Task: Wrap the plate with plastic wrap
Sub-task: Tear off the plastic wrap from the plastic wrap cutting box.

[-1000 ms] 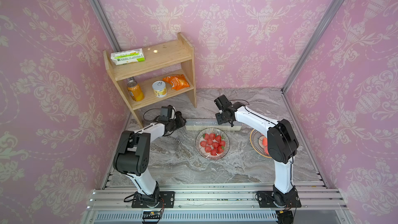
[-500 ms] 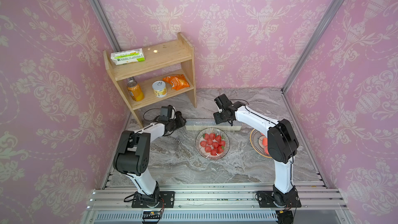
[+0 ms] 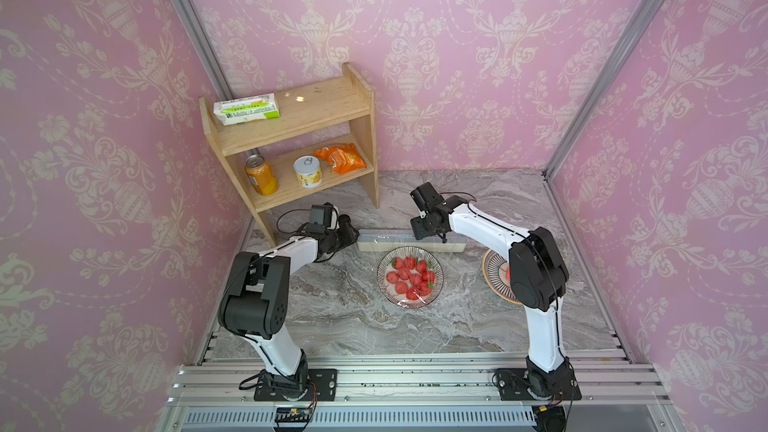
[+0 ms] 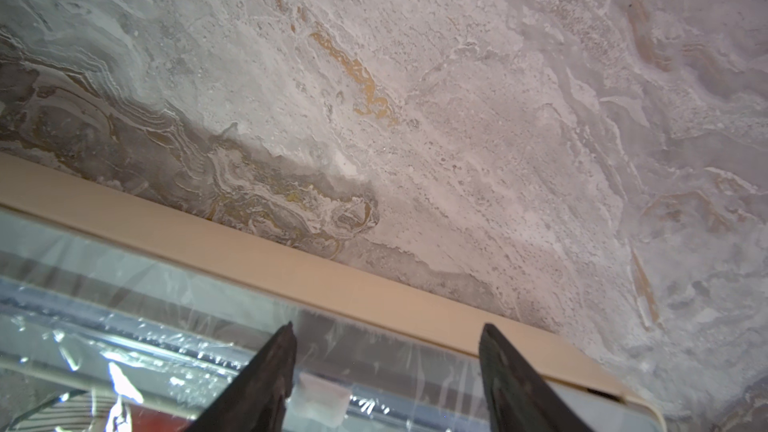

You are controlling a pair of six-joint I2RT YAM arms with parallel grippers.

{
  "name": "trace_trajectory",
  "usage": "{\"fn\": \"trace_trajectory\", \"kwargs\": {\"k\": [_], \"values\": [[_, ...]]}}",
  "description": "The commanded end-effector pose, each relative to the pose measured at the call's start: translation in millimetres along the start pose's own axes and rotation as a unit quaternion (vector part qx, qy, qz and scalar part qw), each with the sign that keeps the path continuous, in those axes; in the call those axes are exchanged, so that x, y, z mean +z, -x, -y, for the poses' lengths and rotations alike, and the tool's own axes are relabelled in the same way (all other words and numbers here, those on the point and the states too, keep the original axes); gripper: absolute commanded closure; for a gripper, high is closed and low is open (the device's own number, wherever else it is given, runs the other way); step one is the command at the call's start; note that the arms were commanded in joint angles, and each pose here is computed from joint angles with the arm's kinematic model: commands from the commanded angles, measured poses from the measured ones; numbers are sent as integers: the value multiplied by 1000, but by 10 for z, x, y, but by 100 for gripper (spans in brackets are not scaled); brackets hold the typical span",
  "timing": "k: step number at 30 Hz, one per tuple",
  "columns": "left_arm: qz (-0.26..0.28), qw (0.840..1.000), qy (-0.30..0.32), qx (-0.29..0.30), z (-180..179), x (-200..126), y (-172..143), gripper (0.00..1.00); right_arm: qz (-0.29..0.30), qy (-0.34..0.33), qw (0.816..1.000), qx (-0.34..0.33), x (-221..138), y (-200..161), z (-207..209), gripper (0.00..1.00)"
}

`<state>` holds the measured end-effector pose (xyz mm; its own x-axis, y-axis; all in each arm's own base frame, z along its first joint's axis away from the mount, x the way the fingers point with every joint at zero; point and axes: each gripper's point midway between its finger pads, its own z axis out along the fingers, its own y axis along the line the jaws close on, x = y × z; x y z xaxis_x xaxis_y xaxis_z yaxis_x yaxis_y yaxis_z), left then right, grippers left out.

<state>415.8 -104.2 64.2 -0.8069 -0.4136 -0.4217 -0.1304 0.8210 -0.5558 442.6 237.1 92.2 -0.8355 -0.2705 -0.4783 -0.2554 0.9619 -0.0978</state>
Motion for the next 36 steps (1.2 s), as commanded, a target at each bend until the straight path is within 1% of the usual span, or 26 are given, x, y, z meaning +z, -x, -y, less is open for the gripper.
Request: {"fn": "trace_trajectory", "kwargs": {"k": [1,14,20,36], "values": [[-92,988,125,-23,-657,40,-599,52,-26,-25,999,-10,45,-145,101,29],[-93,987,128,-23,-674,33,-612,53,-22,-60,998,-3,-54,-317,383,28],[-93,987,131,-23,-683,27,-616,52,-27,-86,996,4,-80,-420,610,28],[-94,986,134,-22,-687,19,-617,52,-40,-137,988,57,-159,-720,1249,25]]}}
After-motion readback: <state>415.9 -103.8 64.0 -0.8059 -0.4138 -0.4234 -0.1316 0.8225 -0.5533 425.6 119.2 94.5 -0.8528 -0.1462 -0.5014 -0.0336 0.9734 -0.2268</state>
